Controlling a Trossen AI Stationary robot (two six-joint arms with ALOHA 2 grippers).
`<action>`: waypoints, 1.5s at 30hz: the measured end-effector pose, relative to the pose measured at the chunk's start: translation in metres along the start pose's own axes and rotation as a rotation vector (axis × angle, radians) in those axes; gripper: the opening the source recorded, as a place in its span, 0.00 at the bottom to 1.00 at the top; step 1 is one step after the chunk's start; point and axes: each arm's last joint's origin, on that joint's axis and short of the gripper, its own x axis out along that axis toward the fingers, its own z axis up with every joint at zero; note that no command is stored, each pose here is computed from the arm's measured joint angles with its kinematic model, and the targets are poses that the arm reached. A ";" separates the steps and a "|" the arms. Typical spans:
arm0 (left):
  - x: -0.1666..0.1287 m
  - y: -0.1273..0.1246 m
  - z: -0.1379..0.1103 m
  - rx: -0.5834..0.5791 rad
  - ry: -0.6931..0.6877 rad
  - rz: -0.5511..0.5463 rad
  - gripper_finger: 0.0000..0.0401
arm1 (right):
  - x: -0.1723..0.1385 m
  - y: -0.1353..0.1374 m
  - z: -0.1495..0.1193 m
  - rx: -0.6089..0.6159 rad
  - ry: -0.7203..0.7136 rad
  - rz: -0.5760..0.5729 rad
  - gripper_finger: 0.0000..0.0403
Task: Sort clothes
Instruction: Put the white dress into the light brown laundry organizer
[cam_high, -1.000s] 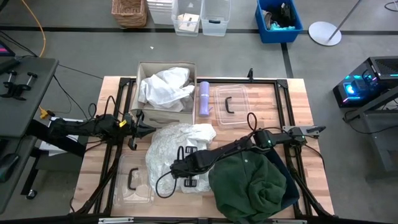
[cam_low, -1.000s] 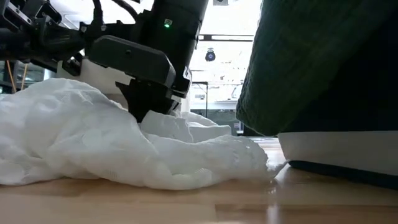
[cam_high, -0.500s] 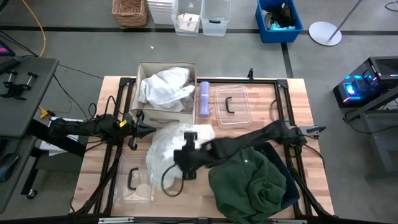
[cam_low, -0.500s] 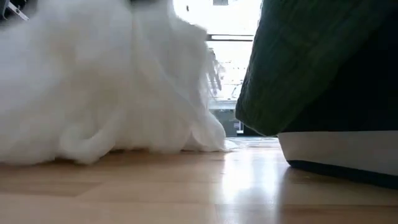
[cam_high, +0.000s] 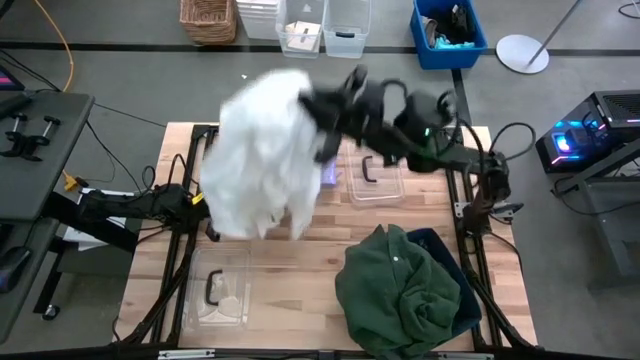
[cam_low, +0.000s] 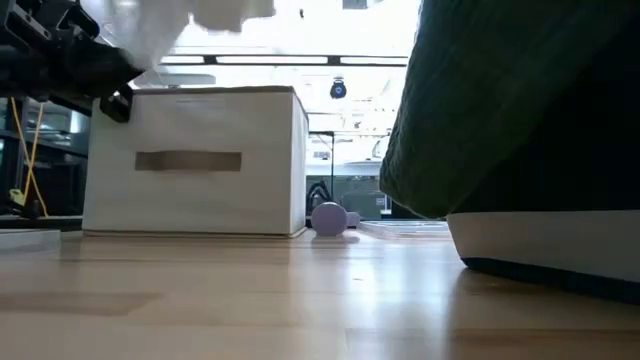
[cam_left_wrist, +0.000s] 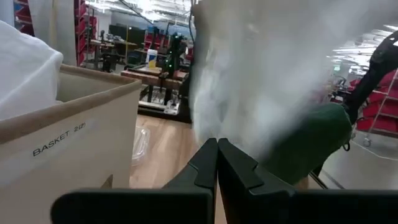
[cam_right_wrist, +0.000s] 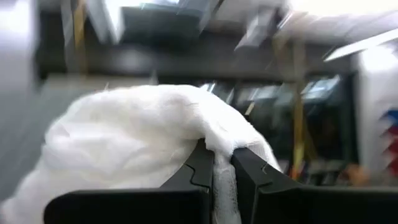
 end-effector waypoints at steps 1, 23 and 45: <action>0.000 0.000 0.000 0.000 0.000 -0.001 0.00 | 0.003 -0.010 0.004 0.009 -0.052 -0.028 0.04; 0.000 0.000 0.000 0.000 -0.001 -0.001 0.00 | 0.053 -0.117 -0.065 0.280 -0.098 0.048 0.03; 0.000 0.000 0.000 0.000 -0.001 -0.001 0.00 | 0.042 -0.120 -0.295 0.230 0.907 -0.492 0.03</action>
